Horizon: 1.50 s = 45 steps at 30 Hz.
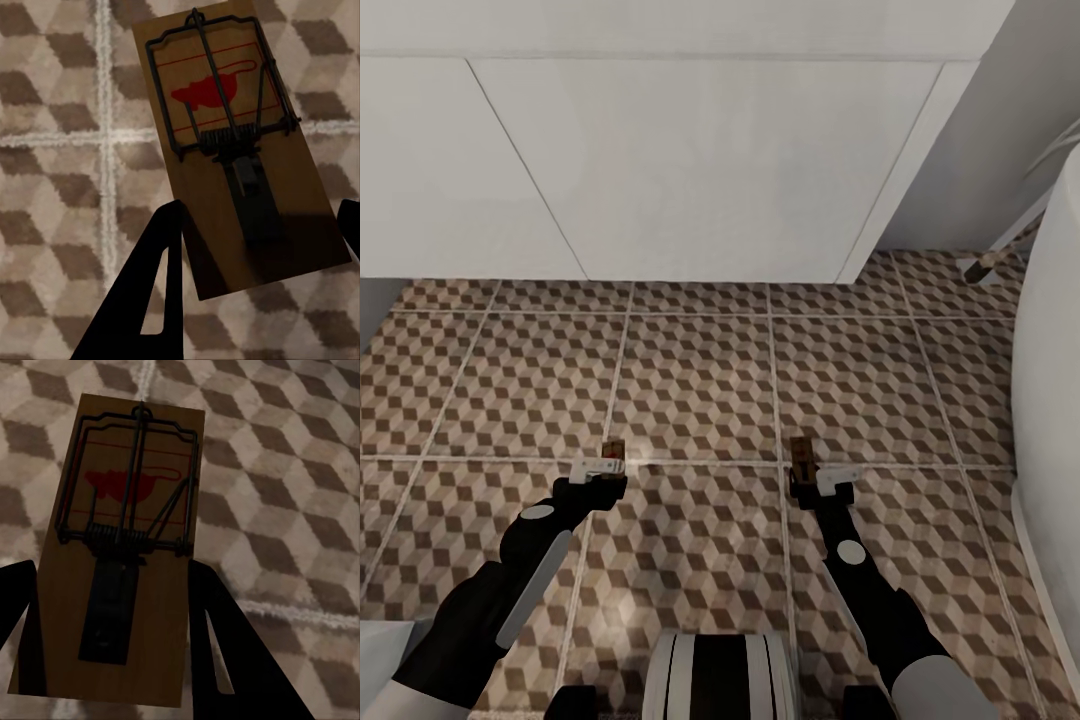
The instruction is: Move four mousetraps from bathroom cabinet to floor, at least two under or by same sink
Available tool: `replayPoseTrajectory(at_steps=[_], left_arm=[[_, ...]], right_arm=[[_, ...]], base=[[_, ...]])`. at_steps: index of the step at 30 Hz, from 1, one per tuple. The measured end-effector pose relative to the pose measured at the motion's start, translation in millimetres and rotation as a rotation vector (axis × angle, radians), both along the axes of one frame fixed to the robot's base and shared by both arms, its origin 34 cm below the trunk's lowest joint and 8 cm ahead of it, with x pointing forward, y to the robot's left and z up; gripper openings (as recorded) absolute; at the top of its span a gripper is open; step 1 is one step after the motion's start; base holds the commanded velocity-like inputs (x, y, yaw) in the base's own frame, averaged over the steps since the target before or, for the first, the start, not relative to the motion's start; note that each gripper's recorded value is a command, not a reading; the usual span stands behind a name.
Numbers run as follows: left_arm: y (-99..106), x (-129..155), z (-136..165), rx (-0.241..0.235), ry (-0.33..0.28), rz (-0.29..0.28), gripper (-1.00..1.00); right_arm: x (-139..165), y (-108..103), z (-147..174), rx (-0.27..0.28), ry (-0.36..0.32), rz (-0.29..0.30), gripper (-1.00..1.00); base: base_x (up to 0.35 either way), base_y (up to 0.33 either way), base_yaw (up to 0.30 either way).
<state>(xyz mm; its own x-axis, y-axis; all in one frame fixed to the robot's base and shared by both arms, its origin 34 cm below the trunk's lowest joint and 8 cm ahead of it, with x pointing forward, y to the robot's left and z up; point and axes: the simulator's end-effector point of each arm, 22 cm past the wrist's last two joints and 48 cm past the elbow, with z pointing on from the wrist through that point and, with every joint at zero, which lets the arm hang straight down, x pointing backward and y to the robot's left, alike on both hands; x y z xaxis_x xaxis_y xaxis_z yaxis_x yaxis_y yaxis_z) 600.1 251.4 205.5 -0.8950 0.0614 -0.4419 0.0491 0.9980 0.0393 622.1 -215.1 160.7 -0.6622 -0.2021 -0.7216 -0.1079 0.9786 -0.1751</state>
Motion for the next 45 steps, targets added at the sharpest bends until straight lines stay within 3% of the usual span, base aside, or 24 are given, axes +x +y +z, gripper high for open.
replayPoseTrajectory(at_steps=[14, 20, 24, 27, 30, 32, 35, 41, 45], left_arm=[[-2, -11, -23, -0.003, 0.036, -0.003, -1.0], [-7, -7, -19, -0.004, 0.039, -0.021, -1.0], [-6, -8, -18, 0.01, 0.046, -0.032, -1.0], [3, -5, -18, 0.069, 0.034, -0.059, -1.0], [11, -2, -17, 0.131, 0.019, -0.088, -1.0], [13, -1, -16, 0.148, 0.014, -0.096, -1.0], [2, -1, -17, 0.132, 0.012, -0.093, -1.0], [-13, 1, -15, 0.103, 0.004, -0.083, -1.0], [-15, 1, -15, 0.1, 0.002, -0.083, -1.0]], right_arm=[[-18, 0, -29, 0.0, 0.051, 0.0, -1.0], [-28, 0, -43, 0.001, 0.076, -0.002, -1.0], [-1, -1, -19, -0.007, -0.006, -0.025, -1.0], [20, -5, 2, -0.012, -0.074, -0.047, -1.0], [28, -6, 10, -0.013, -0.098, -0.053, -1.0], [32, -6, 15, -0.012, -0.112, -0.054, -1.0], [40, 1, 25, -0.019, -0.14, -0.035, -1.0], [51, 56, 45, 0.052, -0.179, -0.02, -1.0], [58, 62, 56, 0.054, -0.206, -0.022, -1.0]], base=[[0.0, 0.0, 0.0], [0.0, 0.0, 0.0], [0.0, 0.0, 0.0], [0.0, 0.0, 0.0], [0.0, 0.0, 0.0], [0.0, 0.0, 0.0], [0.0, 0.0, 0.0], [0.0, 0.0, 0.0], [0.0, 0.0, 0.0]])
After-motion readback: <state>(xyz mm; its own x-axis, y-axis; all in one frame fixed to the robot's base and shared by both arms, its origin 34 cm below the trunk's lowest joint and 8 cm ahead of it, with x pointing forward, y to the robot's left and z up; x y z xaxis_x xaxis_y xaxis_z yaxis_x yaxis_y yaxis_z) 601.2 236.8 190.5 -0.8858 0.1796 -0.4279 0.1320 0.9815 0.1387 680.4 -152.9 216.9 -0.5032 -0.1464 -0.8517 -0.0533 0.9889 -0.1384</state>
